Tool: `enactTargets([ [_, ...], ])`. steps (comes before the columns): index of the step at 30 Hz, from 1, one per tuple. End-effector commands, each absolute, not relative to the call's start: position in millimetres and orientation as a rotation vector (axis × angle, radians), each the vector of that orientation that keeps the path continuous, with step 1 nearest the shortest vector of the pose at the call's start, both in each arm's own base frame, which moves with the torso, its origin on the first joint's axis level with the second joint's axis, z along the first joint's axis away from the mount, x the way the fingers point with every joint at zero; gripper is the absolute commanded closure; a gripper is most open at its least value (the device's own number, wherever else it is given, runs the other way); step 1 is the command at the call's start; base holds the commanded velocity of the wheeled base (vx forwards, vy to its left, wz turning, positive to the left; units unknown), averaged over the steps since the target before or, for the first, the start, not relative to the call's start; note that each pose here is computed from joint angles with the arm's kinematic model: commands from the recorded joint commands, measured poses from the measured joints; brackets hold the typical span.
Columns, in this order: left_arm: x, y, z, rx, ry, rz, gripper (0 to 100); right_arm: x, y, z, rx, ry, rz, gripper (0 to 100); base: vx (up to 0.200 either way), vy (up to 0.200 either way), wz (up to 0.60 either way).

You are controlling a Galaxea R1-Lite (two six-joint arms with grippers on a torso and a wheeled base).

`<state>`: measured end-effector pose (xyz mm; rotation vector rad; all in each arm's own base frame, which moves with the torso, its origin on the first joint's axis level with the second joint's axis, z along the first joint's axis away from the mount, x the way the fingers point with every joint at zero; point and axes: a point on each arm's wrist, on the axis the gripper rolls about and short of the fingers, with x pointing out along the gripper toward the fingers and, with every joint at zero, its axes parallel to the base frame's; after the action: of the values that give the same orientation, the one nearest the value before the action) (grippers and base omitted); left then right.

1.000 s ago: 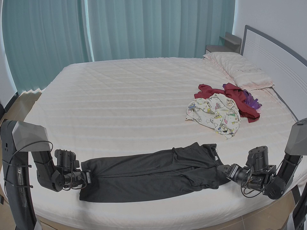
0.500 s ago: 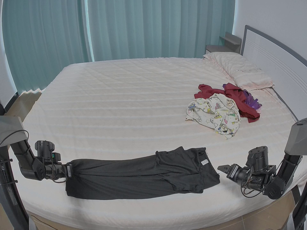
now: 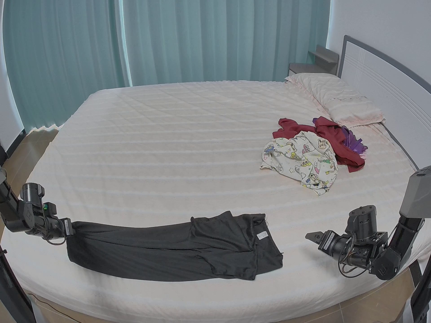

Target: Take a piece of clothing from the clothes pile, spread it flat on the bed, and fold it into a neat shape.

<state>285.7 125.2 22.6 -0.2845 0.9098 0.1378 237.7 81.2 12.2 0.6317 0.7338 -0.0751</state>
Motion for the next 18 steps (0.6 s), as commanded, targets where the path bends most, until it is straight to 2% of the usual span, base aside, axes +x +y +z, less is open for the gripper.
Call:
enactTargets([
  [1,283,123,52,-0.261,0.842,0.13,100,238,81,12,0.632,0.731,-0.074,0,0.0,0.0,0.0],
  [5,286,87,62,-0.263,0.875,0.088,100,238,82,12,0.631,0.734,-0.07,0,0.0,0.0,0.0],
  [6,287,58,73,-0.276,0.88,0.072,100,237,82,13,0.631,0.734,-0.072,0,0.0,0.0,0.0],
  [9,284,14,85,-0.287,0.9,0.028,100,237,82,13,0.632,0.733,-0.07,0,0.0,0.0,0.0],
  [10,284,14,85,-0.287,0.9,0.028,100,237,82,13,0.632,0.733,-0.07,0,0.0,0.0,0.0],
  [12,275,-32,93,-0.269,0.932,-0.015,100,237,83,13,0.631,0.734,-0.067,0,0.0,0.0,0.0],
  [14,270,-59,94,-0.259,0.955,-0.043,100,237,83,13,0.631,0.734,-0.067,0,0.0,0.0,0.0],
  [15,270,-59,94,-0.259,0.955,-0.043,100,237,83,13,0.631,0.733,-0.066,0,0.0,0.0,0.0],
  [18,256,-116,96,-0.238,0.974,-0.102,100,237,83,13,0.631,0.734,-0.064,0,0.0,0.0,0.0],
])
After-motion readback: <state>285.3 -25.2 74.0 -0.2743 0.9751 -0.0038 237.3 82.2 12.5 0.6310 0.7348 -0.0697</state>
